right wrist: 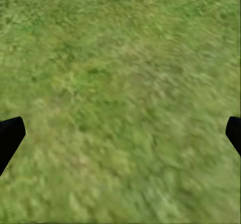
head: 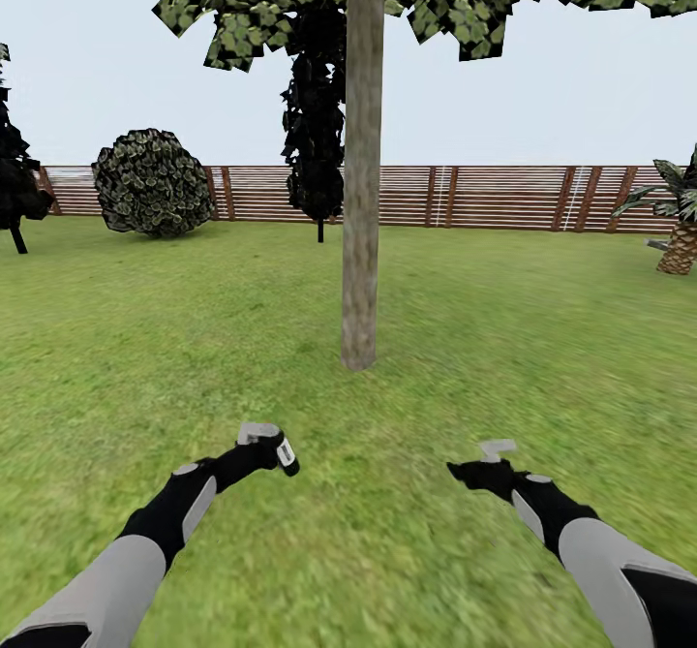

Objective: In the garden, pick up the pesticide atomizer on the floor and spray pesticide onto both trees until each tree trunk is fully covered.

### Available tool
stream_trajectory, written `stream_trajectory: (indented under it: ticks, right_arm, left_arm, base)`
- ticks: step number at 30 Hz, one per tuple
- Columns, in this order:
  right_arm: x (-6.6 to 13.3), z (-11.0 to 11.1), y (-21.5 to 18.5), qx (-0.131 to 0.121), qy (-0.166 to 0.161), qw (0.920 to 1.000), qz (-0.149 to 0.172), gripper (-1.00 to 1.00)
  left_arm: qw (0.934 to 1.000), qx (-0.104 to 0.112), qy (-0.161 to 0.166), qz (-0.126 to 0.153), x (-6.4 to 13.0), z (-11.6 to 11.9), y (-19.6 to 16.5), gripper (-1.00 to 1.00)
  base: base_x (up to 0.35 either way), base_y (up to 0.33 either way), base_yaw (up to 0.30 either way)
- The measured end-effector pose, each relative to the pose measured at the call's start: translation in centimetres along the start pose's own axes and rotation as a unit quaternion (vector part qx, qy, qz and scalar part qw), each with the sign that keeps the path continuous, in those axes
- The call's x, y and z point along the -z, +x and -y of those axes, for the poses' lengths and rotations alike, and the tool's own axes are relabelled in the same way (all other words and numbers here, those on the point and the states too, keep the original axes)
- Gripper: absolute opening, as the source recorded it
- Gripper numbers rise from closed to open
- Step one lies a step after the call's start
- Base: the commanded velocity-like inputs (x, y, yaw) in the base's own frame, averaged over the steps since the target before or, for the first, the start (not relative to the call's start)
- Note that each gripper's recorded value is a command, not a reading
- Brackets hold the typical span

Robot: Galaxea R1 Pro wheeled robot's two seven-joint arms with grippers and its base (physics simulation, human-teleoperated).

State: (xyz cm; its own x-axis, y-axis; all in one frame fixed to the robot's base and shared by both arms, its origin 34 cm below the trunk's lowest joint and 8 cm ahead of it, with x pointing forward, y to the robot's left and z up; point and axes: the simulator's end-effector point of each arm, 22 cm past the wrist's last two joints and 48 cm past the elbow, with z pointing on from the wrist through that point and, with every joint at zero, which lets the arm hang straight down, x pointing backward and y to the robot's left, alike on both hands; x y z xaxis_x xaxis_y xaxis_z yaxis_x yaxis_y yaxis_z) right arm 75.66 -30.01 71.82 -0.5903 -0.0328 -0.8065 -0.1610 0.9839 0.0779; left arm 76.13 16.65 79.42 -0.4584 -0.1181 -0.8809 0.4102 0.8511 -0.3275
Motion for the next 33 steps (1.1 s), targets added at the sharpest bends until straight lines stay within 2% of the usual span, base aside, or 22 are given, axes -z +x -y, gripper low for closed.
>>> stream_trajectory:
  ticks: [1, 3, 4, 5, 8, 10, 11, 12, 13, 17, 21, 24, 28, 33]
  right_arm:
    - [0.2, -1.8, -0.8, 0.003, -0.047, 0.9989, 0.004, 1.00]
    - [1.1, -5.5, -2.2, 0.008, -0.140, 0.9901, 0.011, 1.00]
    - [1.4, -6.4, -2.6, 0.010, -0.161, 0.9869, 0.014, 1.00]
    - [2.1, -7.8, -3.3, 0.013, -0.196, 0.9803, 0.018, 1.00]
    - [3.2, -9.8, -4.1, 0.019, -0.248, 0.9684, 0.024, 1.00]
    - [3.7, -10.5, -4.3, 0.021, -0.266, 0.9634, 0.026, 1.00]
    - [4.1, -11.1, -4.7, 0.024, -0.282, 0.9587, 0.029, 1.00]
    - [5.4, -12.7, -5.7, 0.033, -0.324, 0.9446, 0.041, 1.00]
    - [5.7, -13.0, -5.9, 0.036, -0.333, 0.9411, 0.043, 1.00]
    - [7.7, -15.3, -6.5, 0.049, -0.393, 0.9168, 0.054, 1.00]
    - [8.0, -16.8, -6.8, 0.052, -0.410, 0.9084, 0.061, 1.00]
    - [7.8, -17.9, -7.0, 0.050, -0.412, 0.9076, 0.065, 1.00]
    - [7.7, -20.8, -7.4, 0.047, -0.428, 0.8998, 0.072, 1.00]
    - [8.0, -24.2, -7.9, 0.051, -0.448, 0.8886, 0.086, 1.00]
  left_arm:
    - [0.9990, -0.024, 0.034, -0.014, 0.2, 1.3, 0.5, -1.00]
    - [0.9902, -0.091, 0.097, -0.043, 0.8, 3.7, 1.9, -1.00]
    - [0.9871, -0.107, 0.108, -0.051, 0.9, 4.1, 2.3, -1.00]
    - [0.9816, -0.130, 0.124, -0.063, 1.2, 4.6, 3.0, -1.00]
    - [0.9738, -0.154, 0.148, -0.077, 1.6, 5.4, 3.8, -1.00]
    - [0.9699, -0.160, 0.164, -0.082, 1.8, 6.0, 4.1, -1.00]
    - [0.9656, -0.164, 0.183, -0.086, 2.1, 6.8, 4.4, -1.00]
    - [0.9547, -0.167, 0.227, -0.096, 3.0, 8.5, 5.1, -1.00]
    - [0.9529, -0.167, 0.234, -0.097, 3.1, 8.7, 5.2, -1.00]
    - [0.9440, -0.173, 0.259, -0.108, 3.5, 10.1, 5.9, -1.00]
    - [0.9389, -0.174, 0.276, -0.108, 3.1, 12.0, 6.2, -1.00]
    - [0.9369, -0.172, 0.285, -0.105, 2.7, 13.2, 6.2, -1.00]
    - [0.9350, -0.169, 0.295, -0.100, 2.3, 14.8, 6.2, -1.00]
    - [0.9340, -0.167, 0.301, -0.098, 2.0, 15.7, 6.2, -1.00]
  base:
    - [0.000, 0.000, 0.000]
    - [0.000, 0.000, 0.000]
    - [0.000, 0.000, 0.000]
    - [0.000, 0.000, 0.000]
    - [0.000, 0.000, 0.000]
    - [0.000, 0.000, 0.000]
    - [0.000, 0.000, 0.000]
    - [0.000, 0.000, 0.000]
    - [0.000, 0.000, 0.000]
    - [0.000, 0.000, 0.000]
    - [0.000, 0.000, 0.000]
    - [0.000, 0.000, 0.000]
    - [0.000, 0.000, 0.000]
    - [0.000, 0.000, 0.000]
